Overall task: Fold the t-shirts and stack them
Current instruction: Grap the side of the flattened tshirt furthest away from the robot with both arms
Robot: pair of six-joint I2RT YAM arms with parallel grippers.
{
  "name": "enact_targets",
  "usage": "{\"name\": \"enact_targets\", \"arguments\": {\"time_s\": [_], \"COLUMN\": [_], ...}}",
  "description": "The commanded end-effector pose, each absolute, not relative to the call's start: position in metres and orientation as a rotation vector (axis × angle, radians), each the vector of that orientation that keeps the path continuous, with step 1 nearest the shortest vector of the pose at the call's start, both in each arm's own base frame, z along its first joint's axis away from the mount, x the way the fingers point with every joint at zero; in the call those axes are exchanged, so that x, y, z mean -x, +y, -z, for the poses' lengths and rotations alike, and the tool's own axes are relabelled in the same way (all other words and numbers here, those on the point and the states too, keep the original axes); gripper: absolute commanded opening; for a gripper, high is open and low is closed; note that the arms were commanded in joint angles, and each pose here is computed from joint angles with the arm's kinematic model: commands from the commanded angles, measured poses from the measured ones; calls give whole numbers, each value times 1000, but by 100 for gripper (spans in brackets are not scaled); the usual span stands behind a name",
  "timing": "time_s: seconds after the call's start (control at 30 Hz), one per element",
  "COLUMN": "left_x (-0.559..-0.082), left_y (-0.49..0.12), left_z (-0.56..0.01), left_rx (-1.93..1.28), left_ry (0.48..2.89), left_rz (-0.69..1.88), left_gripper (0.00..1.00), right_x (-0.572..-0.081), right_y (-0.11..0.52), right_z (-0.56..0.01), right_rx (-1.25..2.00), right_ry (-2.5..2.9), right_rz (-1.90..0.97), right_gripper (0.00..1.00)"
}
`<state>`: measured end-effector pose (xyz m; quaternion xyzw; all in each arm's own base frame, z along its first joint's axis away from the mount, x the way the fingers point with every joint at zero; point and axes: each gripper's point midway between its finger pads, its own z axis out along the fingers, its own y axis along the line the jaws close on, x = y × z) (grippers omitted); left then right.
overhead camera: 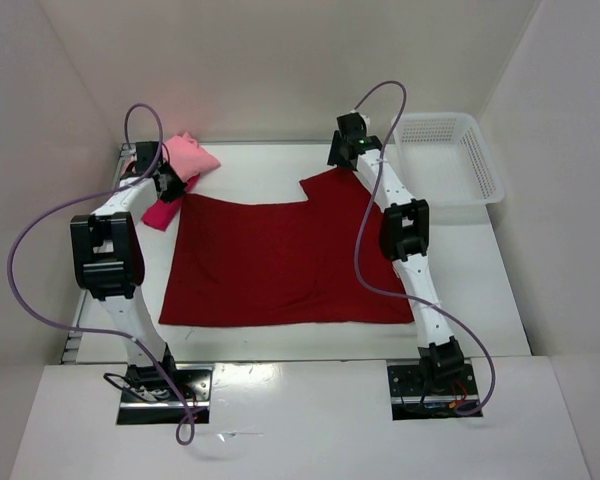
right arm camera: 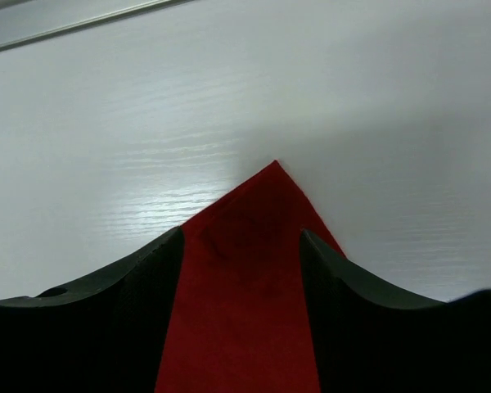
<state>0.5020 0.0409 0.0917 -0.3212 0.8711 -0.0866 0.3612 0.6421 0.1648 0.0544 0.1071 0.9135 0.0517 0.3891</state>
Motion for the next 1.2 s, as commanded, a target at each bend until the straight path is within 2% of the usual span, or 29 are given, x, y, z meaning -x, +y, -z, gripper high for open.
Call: {"name": "enact_targets", "arguments": {"time_s": [0.0, 0.43, 0.47, 0.5, 0.63, 0.87, 0.9, 0.93, 1.0, 1.03, 1.1, 1.17], "left_x": [-518, -512, -512, -510, -509, -500, -497, -494, -494, -494, -492, -490], "left_y": [34, 32, 32, 32, 28, 20, 20, 20, 20, 20, 20, 19], "left_z": [-93, -80, -80, -76, -79, -85, -85, -86, -86, -86, -87, -90], "left_rx": [770, 766, 766, 769, 769, 762, 762, 762, 762, 762, 762, 762], "left_ry": [2253, 2287, 2287, 2296, 2290, 2284, 2285, 2285, 2285, 2285, 2285, 2285], "left_rz": [239, 240, 240, 238, 267, 289, 288, 288, 288, 288, 288, 288], "left_gripper": [0, 0, 0, 0, 0, 0, 0, 0, 0, 0, 0, 0], "right_x": [-648, -658, -658, -657, -659, -670, -673, -673, -676, -676, -675, -673], "right_y": [147, 134, 136, 137, 133, 137, 139, 141, 144, 144, 147, 148], "right_z": [-69, -34, -34, -27, -21, -32, -38, -38, -49, -51, -65, -81], "right_rx": [-270, -293, -289, -283, -290, -309, -321, -327, -335, -345, -349, -343], "right_ry": [2289, 2285, 2288, 2302, 2303, 2256, 2235, 2237, 2214, 2214, 2201, 2195], "right_rz": [-46, 27, 17, 9, 4, -71, -85, -100, -130, -134, -159, -176], "right_gripper": [64, 64, 58, 56, 55, 39, 34, 25, 16, 8, 1, 1]}}
